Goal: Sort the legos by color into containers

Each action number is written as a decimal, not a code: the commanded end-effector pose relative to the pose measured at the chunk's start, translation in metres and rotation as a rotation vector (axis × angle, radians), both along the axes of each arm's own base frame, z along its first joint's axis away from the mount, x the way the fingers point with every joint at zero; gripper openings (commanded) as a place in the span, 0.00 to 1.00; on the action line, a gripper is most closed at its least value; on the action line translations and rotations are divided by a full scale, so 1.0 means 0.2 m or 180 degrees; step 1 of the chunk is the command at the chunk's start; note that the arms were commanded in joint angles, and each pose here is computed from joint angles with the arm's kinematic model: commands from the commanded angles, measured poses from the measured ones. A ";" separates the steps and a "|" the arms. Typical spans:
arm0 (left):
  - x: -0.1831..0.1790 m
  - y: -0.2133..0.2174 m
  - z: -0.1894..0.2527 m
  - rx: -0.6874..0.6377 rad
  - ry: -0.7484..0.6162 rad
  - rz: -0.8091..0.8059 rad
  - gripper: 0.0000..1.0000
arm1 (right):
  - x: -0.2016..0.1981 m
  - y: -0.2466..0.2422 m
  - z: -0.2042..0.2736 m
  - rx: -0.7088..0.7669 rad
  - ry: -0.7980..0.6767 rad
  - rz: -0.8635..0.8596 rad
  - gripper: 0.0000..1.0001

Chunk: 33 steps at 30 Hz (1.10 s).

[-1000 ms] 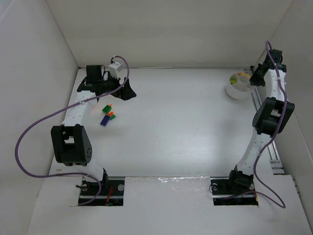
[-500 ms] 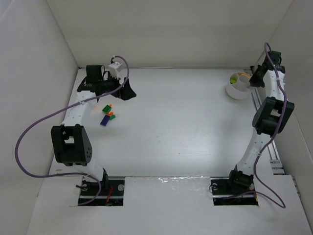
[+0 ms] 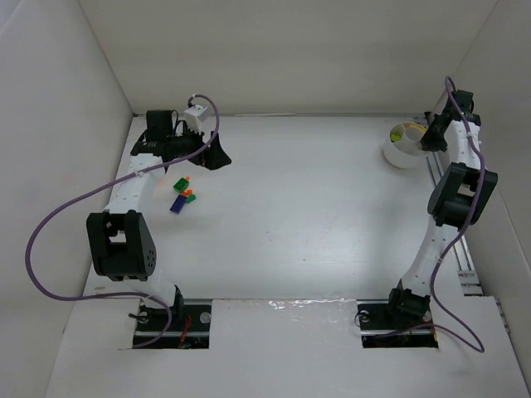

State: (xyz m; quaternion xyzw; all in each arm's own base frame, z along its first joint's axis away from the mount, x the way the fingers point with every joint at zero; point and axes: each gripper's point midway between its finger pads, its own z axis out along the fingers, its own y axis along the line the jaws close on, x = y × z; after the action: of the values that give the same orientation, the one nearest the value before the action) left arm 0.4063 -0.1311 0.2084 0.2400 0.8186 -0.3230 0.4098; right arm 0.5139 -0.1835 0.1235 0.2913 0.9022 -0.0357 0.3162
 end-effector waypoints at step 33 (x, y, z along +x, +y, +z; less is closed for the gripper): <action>0.02 -0.04 0.08 -0.0080 -0.0144 -0.0099 0.99 | 0.00 0.16 0.08 0.0311 -0.0116 0.0362 0.00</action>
State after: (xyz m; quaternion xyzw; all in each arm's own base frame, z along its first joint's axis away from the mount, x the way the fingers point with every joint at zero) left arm 0.4070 -0.1316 0.2044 0.2390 0.8202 -0.3258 0.4050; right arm 0.5094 -0.1569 0.0985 0.2716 0.9193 0.0266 0.2837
